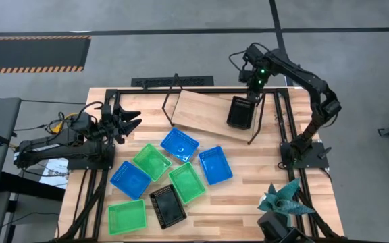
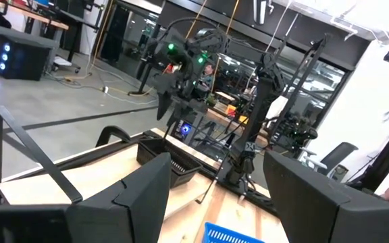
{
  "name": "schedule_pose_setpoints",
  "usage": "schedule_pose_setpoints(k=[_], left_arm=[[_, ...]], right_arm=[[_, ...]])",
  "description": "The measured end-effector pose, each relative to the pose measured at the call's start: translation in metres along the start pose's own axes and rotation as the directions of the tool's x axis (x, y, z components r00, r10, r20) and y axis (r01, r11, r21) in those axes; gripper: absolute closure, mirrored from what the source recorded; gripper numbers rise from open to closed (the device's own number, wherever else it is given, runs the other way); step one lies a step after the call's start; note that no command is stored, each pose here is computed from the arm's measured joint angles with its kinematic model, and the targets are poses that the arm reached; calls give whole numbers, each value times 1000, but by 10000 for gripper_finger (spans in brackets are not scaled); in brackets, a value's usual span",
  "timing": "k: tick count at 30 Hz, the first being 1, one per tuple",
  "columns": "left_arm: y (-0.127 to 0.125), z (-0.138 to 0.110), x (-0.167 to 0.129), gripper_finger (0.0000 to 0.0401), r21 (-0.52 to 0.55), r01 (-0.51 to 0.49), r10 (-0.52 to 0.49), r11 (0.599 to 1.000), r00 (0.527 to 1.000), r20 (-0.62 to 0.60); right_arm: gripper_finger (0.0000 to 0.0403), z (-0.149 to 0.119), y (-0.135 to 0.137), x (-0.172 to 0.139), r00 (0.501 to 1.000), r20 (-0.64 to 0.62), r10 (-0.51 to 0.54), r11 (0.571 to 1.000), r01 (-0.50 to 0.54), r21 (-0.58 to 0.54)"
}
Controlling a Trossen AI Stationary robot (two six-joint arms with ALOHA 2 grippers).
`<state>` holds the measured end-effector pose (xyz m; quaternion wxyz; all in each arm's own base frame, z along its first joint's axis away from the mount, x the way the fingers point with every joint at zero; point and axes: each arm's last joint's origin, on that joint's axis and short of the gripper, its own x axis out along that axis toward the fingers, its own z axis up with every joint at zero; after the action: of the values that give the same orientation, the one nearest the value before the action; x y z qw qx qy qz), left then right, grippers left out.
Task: Stack baskets on shelf by color
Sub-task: Stack the black bin on top of the black bin on the shelf
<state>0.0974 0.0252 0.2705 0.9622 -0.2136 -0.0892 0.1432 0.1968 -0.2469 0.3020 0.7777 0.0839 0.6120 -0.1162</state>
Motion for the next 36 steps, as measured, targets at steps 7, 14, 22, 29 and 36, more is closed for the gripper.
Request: schedule_pose_setpoints(k=[7,14,22,29,36], left_arm=[[-1,0,0,174,-13,18,-18,1000,1000,-8],[-1,-1,0,174,-23,49,-49,999,999,-24],[-1,-2,0,174,-24,60,-61,998,997,-41],[-1,-3,0,174,-23,54,-55,998,997,-58],[-2,-4,0,174,-40,85,-88,996,993,-75]], right_arm=[[191,16,13,-57,995,101,-16,997,7,81],[197,39,72,-82,963,184,198,976,-211,53],[198,63,203,-78,929,102,356,926,-335,-176],[206,49,334,-92,895,238,378,882,-269,-387],[216,35,440,-90,762,461,455,832,-180,-525]])
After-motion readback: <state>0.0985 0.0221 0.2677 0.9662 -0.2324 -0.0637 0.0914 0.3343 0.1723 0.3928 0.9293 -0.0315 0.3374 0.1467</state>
